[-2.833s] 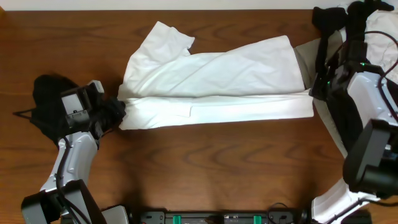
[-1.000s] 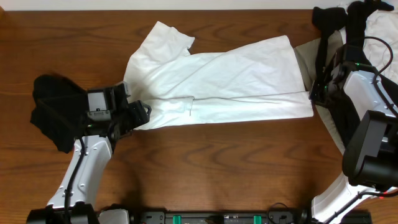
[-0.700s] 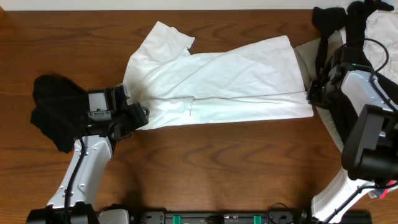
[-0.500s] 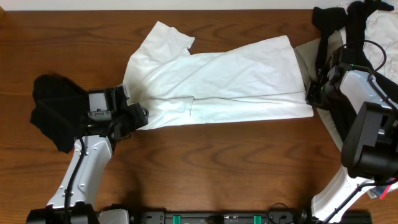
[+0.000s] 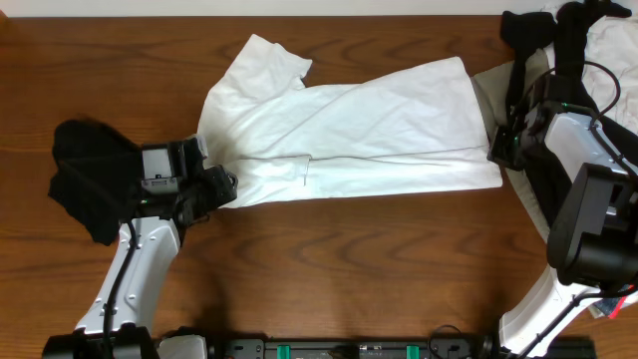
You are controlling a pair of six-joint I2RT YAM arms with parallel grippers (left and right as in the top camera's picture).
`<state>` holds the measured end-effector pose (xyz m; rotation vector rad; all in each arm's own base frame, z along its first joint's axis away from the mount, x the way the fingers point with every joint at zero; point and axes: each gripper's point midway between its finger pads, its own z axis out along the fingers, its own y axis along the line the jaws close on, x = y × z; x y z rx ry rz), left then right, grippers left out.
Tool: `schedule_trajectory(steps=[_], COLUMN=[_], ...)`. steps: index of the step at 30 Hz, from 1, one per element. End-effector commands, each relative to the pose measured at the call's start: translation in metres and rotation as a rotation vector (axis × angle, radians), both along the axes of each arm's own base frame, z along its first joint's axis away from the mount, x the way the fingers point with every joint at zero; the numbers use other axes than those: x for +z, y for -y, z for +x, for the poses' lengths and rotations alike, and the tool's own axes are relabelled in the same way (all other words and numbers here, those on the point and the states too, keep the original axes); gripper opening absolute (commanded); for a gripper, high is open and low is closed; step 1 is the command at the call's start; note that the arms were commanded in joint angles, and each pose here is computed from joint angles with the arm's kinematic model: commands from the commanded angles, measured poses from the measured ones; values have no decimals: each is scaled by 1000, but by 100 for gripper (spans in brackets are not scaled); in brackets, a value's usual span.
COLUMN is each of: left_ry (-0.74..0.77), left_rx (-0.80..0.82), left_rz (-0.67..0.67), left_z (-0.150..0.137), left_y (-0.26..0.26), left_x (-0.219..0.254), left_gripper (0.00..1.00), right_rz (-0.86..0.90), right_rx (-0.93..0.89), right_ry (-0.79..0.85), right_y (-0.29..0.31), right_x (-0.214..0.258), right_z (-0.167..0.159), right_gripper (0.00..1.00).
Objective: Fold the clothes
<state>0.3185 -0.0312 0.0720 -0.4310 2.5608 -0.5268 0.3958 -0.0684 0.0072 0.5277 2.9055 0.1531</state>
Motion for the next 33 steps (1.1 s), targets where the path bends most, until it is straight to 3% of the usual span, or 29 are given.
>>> schedule_trajectory(steps=[1,6,14,22,33], left_ry=[15,15,13,-8,-20], left_rx=[-12,-12,-11,-11,-2], left_rz=[22,22,21,21,35], left_z=[4,4,4,0,-2], left_y=[-2,-2,-2,-2,-4], left_x=[4,4,4,1,-1], left_gripper=[41,41,41,41,41], right_rz=[74,182,163,-128,-131], right_rx=[39,106,86,-184,-186], right_ry=[58,177,277,153,171], right_y=[-15,-34,-29,31,32], right_x=[8,26,36,23,24], right_z=[11,32,55,35,39], right_gripper=[1,1,1,1,7])
